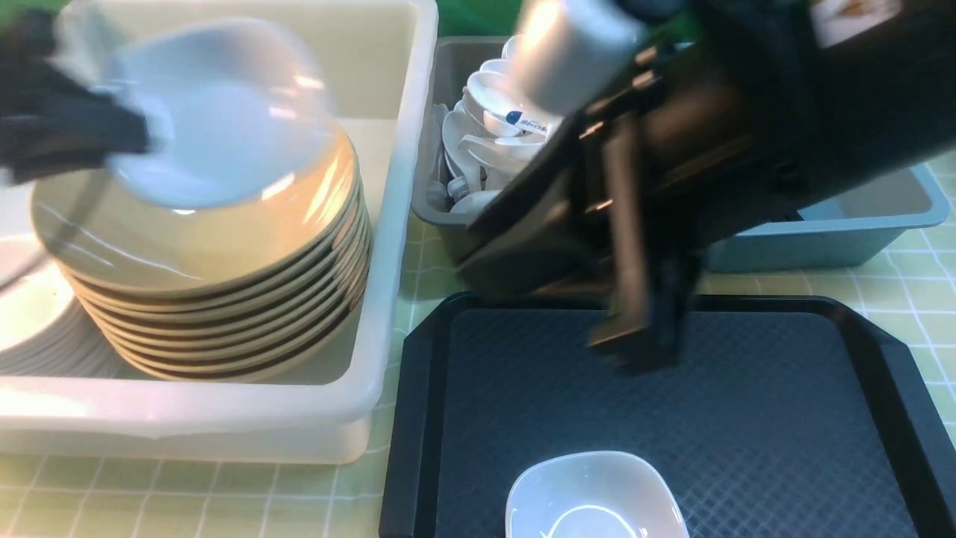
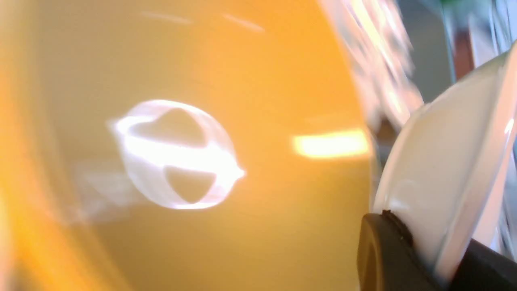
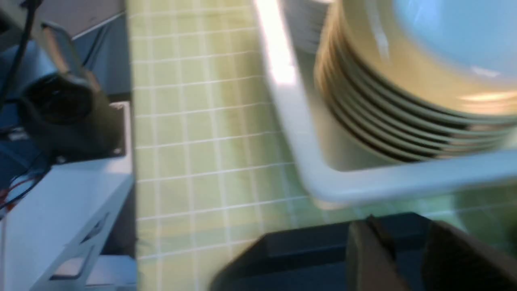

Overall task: On green table put chopsticks spoon bowls plates into blue grey white boxes.
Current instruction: 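Place the white bowl into the white bin with the other dishes with the left gripper, then grasp the small white bowl on the black tray by its rim with the left gripper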

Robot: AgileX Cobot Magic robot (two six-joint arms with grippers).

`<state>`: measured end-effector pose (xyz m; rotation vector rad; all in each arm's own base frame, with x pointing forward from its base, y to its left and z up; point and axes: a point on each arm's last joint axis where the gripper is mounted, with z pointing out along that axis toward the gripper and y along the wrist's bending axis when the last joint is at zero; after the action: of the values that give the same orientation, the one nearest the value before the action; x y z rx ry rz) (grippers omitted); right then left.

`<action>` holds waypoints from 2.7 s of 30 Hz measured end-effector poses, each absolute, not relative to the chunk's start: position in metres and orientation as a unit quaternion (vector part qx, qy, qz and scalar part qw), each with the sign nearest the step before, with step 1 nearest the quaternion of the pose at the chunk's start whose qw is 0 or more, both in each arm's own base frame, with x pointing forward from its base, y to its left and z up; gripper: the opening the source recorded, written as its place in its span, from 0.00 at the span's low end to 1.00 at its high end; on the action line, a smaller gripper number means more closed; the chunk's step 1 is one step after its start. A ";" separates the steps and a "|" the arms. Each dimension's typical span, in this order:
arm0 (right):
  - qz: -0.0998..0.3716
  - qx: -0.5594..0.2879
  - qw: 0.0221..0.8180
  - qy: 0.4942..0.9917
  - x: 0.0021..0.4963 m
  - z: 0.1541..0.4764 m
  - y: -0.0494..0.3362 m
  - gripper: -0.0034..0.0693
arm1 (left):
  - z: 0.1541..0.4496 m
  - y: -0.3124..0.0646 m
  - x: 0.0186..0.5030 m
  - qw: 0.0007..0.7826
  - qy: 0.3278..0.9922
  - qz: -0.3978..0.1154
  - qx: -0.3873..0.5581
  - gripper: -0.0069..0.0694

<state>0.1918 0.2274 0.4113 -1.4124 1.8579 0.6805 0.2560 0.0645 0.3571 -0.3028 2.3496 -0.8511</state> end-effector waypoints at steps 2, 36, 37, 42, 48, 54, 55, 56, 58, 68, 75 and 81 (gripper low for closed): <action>0.261 -0.544 0.345 0.719 0.197 0.405 0.234 0.34 | 0.361 0.086 0.244 0.330 0.881 -0.302 -0.154 0.11; 0.255 -0.558 0.297 0.731 0.202 0.388 0.239 0.37 | 0.286 0.159 0.260 0.095 0.948 -0.051 -0.300 0.25; 0.255 -0.559 0.295 0.732 0.202 0.388 0.239 0.37 | 0.287 0.157 0.260 0.093 0.949 -0.046 -0.298 0.27; 0.260 -0.561 0.261 0.741 0.196 0.386 0.236 0.37 | 0.300 0.146 0.256 0.094 0.947 0.020 -0.306 0.50; 0.229 -0.559 0.247 0.758 0.185 0.395 0.219 0.37 | 0.326 0.132 0.246 0.126 0.940 0.091 -0.305 0.78; 0.140 -0.532 0.265 0.792 0.161 0.408 0.173 0.37 | 0.368 0.082 0.228 0.210 0.946 0.056 -0.239 0.90; 0.136 -0.532 0.271 0.791 0.154 0.409 0.165 0.37 | 0.375 0.065 0.225 0.227 0.952 0.027 -0.206 0.90; 0.134 -0.529 0.268 0.794 0.144 0.406 0.156 0.37 | 0.384 0.039 0.220 0.248 0.957 -0.021 -0.146 0.89; 0.134 -0.523 0.268 0.798 0.128 0.399 0.140 0.37 | 0.393 0.000 0.215 0.266 0.959 -0.092 -0.027 0.89; 0.153 -0.476 0.290 0.816 0.089 0.382 0.102 0.37 | 0.357 -0.160 0.221 0.182 0.866 -0.266 0.382 0.79; 0.157 -0.472 0.305 0.812 0.084 0.386 0.098 0.37 | 0.280 -0.233 0.251 0.063 0.824 -0.207 0.523 0.77; 0.158 -0.470 0.311 0.811 0.084 0.386 0.098 0.37 | 0.233 -0.271 0.269 0.032 0.740 -0.178 0.648 0.77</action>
<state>0.0844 0.0984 0.3864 -1.2423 2.1408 0.4174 0.2685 -0.2706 0.2329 1.9964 2.2771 -0.5475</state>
